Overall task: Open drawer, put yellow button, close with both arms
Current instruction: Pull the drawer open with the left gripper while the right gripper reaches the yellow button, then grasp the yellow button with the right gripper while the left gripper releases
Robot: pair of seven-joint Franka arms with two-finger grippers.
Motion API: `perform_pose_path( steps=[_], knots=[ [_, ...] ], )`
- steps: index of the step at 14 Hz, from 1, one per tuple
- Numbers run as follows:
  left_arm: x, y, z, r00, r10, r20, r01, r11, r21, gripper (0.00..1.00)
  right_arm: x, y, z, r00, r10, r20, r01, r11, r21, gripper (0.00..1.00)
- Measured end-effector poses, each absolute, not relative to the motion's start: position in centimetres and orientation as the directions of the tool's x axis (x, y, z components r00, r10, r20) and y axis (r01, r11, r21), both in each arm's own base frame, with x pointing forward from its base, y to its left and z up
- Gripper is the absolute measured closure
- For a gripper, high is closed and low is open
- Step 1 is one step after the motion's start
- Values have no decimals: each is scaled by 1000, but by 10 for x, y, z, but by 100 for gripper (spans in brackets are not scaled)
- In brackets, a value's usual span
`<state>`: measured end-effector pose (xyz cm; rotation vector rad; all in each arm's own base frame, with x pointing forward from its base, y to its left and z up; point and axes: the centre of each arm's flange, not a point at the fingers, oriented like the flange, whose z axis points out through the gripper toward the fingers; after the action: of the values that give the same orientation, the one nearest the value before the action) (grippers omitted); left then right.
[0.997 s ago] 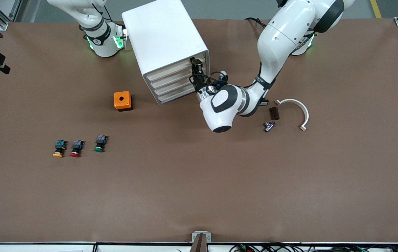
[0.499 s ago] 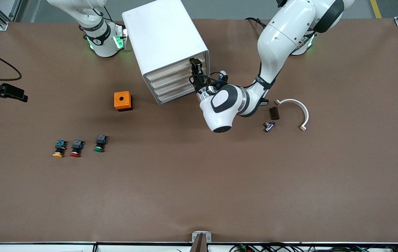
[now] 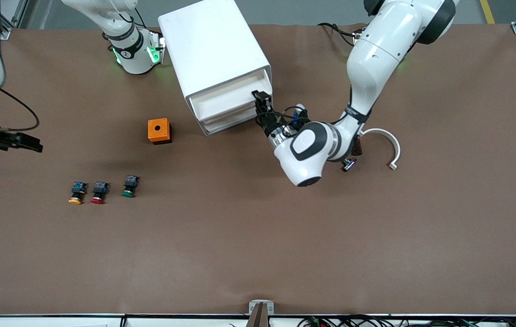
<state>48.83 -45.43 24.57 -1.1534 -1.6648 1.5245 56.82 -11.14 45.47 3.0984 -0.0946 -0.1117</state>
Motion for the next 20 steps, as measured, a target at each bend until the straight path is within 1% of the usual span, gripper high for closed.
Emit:
perform_pose_path(
  steps=[5,9,11,14,15,17,20],
  knots=[
    [531,-415,254,-519,842,-148,232,-27,-972,85,554,-118,339,994,-56,90,-62,-996,57,0],
    [555,-388,258,-564,809,-165,254,-21,-967,84,555,-128,252,988,-62,140,-72,-995,71,0],
    [563,-379,259,-578,798,-169,259,-17,-966,82,555,-134,222,986,-66,151,-78,-994,75,0],
    [568,-371,259,-589,790,-171,261,-14,-965,81,557,-135,196,984,-61,169,-75,-994,80,0],
    [569,-371,259,-589,789,-175,264,-16,-964,77,558,-135,191,984,-60,168,-74,-994,80,0],
    [570,-371,260,-587,787,-188,275,-25,-961,59,560,-134,189,984,-58,168,-72,-994,81,0],
    [571,-372,263,-580,785,-218,296,-46,-954,26,560,-134,187,984,-58,166,-73,-994,80,0]
  ],
)
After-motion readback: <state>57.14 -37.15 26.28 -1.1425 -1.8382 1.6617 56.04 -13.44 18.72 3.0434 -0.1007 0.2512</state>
